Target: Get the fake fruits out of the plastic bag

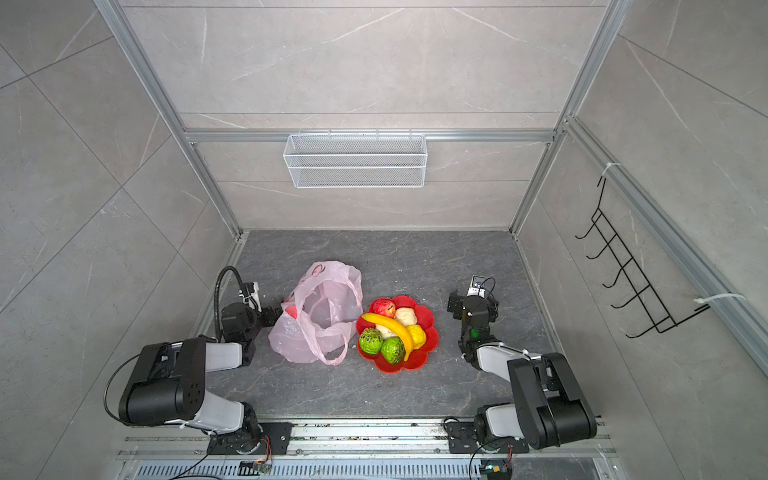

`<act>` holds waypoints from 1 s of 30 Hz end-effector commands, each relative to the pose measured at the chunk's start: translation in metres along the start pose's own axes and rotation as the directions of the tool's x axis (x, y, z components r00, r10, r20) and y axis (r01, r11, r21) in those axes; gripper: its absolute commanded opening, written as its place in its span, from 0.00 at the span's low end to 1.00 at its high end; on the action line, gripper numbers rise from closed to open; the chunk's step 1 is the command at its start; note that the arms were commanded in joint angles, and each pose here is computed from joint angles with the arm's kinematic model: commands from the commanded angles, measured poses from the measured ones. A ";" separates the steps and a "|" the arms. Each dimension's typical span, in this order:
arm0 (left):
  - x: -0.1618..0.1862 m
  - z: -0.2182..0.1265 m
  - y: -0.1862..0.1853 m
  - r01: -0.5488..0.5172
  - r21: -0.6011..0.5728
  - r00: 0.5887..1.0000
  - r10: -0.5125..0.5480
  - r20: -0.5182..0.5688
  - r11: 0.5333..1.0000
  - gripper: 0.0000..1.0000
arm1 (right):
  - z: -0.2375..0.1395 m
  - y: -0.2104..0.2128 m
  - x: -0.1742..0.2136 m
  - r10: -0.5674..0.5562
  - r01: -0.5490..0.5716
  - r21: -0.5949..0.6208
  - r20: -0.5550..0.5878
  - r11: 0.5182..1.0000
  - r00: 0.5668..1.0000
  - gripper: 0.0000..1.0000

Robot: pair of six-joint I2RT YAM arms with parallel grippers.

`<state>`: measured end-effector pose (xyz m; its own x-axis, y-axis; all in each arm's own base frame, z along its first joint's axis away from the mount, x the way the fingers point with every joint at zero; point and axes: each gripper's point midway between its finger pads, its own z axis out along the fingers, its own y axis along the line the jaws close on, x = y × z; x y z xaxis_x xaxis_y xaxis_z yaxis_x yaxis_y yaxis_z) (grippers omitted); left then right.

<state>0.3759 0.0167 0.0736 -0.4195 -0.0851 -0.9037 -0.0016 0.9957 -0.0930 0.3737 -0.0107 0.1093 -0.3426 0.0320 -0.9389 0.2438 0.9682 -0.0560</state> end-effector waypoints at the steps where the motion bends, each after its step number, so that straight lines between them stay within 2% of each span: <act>1: -0.015 0.003 0.004 -0.034 -0.030 0.999 0.035 0.038 0.999 1.00 | 0.002 -0.002 -0.005 0.001 -0.002 0.021 0.043 1.000 0.999 0.99; 8: -0.016 0.004 0.007 -0.030 -0.057 0.999 0.032 0.037 0.998 1.00 | 0.000 0.001 -0.003 -0.006 0.006 -0.003 0.045 1.000 0.999 0.99; 19: -0.015 0.004 0.007 -0.030 -0.056 0.999 0.032 0.037 0.998 1.00 | 0.004 0.023 0.007 -0.052 0.057 -0.121 0.041 0.991 0.998 0.99; 21: -0.016 0.004 0.007 -0.030 -0.056 0.999 0.033 0.037 0.998 1.00 | 0.009 0.025 0.006 -0.054 0.062 -0.119 0.070 0.991 0.996 0.99; 23: -0.016 0.004 0.007 -0.031 -0.056 0.999 0.033 0.037 0.998 1.00 | 0.008 0.024 0.011 -0.059 0.062 -0.121 0.027 0.991 0.998 0.99; 30: -0.015 0.004 0.007 -0.031 -0.056 0.999 0.033 0.036 0.998 1.00 | 0.011 0.027 0.010 -0.058 0.061 -0.131 0.031 0.989 0.998 0.99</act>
<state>0.3759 0.0230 0.0721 -0.4247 -0.0820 -0.9016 -0.0419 0.9966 -0.0709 0.3847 0.0098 0.0935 -0.3357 -0.0212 -0.9417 0.1192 0.9908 -0.0648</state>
